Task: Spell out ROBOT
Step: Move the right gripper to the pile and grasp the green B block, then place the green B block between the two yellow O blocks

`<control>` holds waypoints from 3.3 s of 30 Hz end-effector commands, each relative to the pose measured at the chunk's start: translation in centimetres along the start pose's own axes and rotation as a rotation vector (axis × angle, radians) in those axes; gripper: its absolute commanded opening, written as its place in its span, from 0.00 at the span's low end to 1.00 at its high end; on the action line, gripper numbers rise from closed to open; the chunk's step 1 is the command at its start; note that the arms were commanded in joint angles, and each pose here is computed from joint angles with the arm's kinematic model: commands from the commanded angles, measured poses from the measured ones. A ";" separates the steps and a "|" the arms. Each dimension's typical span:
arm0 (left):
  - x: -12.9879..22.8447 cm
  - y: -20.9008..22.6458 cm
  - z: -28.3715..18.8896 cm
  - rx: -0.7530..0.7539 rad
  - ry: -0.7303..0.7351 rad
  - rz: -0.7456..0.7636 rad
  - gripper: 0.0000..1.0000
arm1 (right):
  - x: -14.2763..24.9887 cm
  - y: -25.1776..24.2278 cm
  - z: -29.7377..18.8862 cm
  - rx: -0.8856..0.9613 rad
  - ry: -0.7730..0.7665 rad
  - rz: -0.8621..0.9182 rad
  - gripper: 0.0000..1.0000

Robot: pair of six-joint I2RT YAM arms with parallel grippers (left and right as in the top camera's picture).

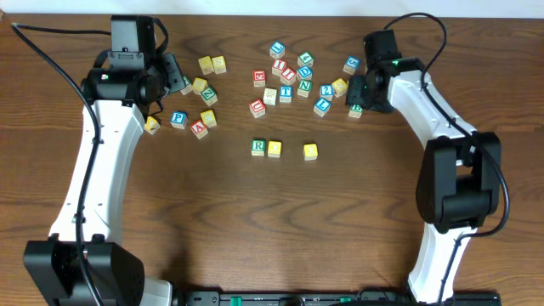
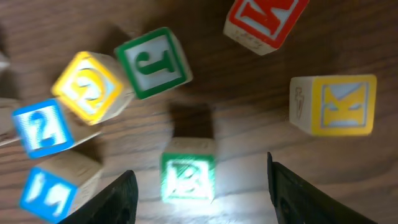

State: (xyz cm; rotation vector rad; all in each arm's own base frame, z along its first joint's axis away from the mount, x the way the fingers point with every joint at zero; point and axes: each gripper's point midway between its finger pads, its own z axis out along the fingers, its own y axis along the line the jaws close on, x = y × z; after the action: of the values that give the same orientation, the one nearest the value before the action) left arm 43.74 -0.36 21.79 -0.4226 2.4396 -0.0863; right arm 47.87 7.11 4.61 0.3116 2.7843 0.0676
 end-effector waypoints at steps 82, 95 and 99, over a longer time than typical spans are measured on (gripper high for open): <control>-0.1 0.0 1.1 0.004 -0.014 -0.042 0.48 | 14.9 15.1 -1.2 -0.081 0.085 -0.233 0.21; 0.2 0.1 1.1 -0.001 -0.003 -0.040 0.48 | 15.4 14.9 -1.0 -0.061 0.100 -0.174 0.32; 0.4 0.2 1.1 -0.005 0.007 -0.040 0.49 | 15.3 14.9 -1.0 -0.063 0.095 -0.173 0.38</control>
State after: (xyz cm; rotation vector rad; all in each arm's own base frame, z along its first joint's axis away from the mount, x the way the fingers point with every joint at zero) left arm 44.30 -0.44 21.74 -0.4548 2.4116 -0.1090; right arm 36.92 24.73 2.21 0.0505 2.8828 0.1429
